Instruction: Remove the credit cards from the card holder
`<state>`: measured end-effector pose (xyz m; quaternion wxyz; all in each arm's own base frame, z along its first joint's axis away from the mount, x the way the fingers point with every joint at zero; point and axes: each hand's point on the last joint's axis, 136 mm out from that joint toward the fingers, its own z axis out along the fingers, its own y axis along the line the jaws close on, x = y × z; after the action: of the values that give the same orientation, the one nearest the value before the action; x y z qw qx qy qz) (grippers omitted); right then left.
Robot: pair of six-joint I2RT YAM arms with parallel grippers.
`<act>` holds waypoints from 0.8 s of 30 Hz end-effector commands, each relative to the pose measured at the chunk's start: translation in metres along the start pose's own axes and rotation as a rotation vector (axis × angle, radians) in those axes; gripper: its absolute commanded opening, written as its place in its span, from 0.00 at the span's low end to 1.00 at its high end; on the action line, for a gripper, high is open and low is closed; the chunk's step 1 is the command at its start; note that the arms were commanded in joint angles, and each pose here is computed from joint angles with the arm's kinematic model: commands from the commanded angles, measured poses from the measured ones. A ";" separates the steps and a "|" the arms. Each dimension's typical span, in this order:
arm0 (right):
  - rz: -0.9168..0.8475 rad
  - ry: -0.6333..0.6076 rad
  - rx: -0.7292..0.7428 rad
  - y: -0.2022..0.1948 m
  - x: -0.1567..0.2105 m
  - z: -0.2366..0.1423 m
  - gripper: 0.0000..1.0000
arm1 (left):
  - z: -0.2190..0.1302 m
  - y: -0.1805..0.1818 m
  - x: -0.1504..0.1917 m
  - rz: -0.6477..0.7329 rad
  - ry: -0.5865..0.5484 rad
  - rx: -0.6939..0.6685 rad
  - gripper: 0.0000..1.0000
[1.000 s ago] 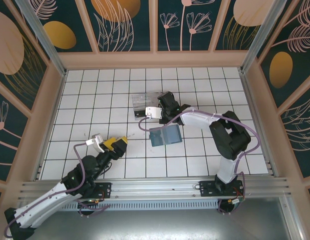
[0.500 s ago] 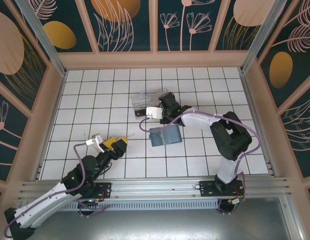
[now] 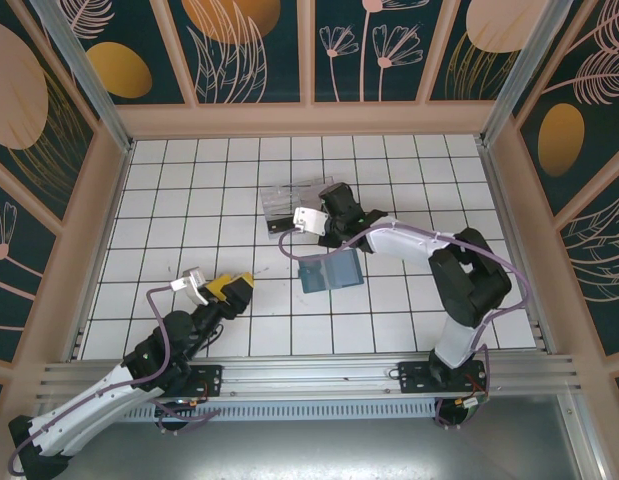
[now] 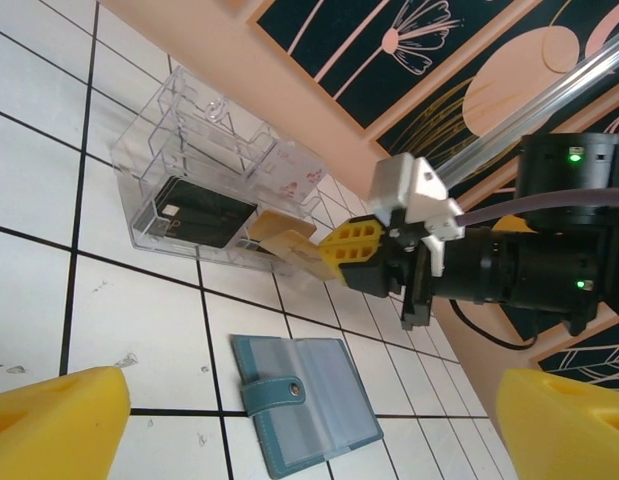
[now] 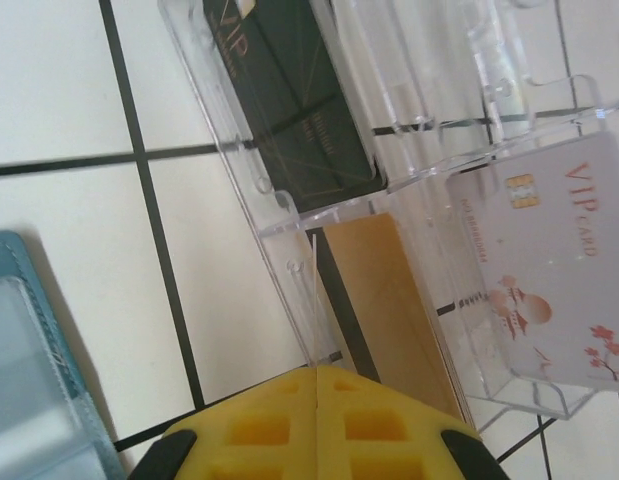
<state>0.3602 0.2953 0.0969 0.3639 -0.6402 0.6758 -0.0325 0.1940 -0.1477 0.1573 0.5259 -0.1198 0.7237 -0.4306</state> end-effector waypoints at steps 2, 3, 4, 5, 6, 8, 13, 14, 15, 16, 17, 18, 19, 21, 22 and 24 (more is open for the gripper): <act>0.147 -0.094 0.028 -0.016 -0.022 -0.029 0.00 | 0.001 0.034 0.009 0.054 0.016 -0.156 0.87; 0.176 -0.106 0.033 -0.016 -0.022 -0.032 0.00 | 0.001 0.036 0.008 0.059 0.017 -0.178 0.84; 0.202 -0.119 0.031 -0.014 -0.024 -0.033 0.00 | 0.002 0.036 0.007 0.061 0.017 -0.195 0.82; 0.227 -0.136 0.021 -0.011 -0.025 -0.036 0.00 | 0.004 0.036 0.006 0.069 0.023 -0.215 0.81; 0.248 -0.145 0.014 -0.008 -0.025 -0.038 0.00 | 0.006 0.036 0.006 0.080 0.036 -0.237 0.81; 0.289 -0.160 0.027 -0.007 -0.025 -0.043 0.00 | 0.012 0.034 0.006 0.104 0.059 -0.279 0.78; 0.371 -0.254 0.056 -0.004 -0.028 -0.064 0.00 | 0.037 0.024 0.003 0.198 0.122 -0.388 0.77; 0.388 -0.279 0.068 -0.005 -0.030 -0.069 0.00 | 0.043 0.022 0.000 0.217 0.133 -0.407 0.77; 0.401 -0.301 0.078 -0.005 -0.031 -0.073 0.00 | 0.051 0.019 -0.003 0.226 0.142 -0.419 0.76; 0.410 -0.314 0.082 -0.006 -0.033 -0.075 0.00 | 0.057 0.018 -0.007 0.229 0.152 -0.429 0.76; 0.421 -0.323 0.093 -0.008 -0.037 -0.078 0.00 | 0.065 0.018 -0.010 0.227 0.165 -0.439 0.76; 0.430 -0.326 0.103 -0.011 -0.041 -0.080 0.00 | 0.073 0.018 -0.016 0.222 0.170 -0.454 0.74; 0.440 -0.325 0.111 -0.013 -0.043 -0.081 0.00 | 0.080 0.020 -0.020 0.219 0.178 -0.465 0.73; 0.474 -0.339 0.129 -0.021 -0.047 -0.085 0.00 | 0.096 0.024 -0.030 0.214 0.195 -0.492 0.71; 0.488 -0.345 0.133 -0.022 -0.048 -0.087 0.00 | 0.105 0.024 -0.035 0.219 0.201 -0.497 0.71; 0.513 -0.349 0.127 -0.021 -0.048 -0.087 0.00 | 0.124 0.023 -0.040 0.239 0.225 -0.497 0.67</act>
<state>0.3223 0.2918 0.1635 0.4743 -0.4608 0.7428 0.1047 0.3073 -0.1576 0.1507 0.4534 -0.1458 0.8609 -0.1789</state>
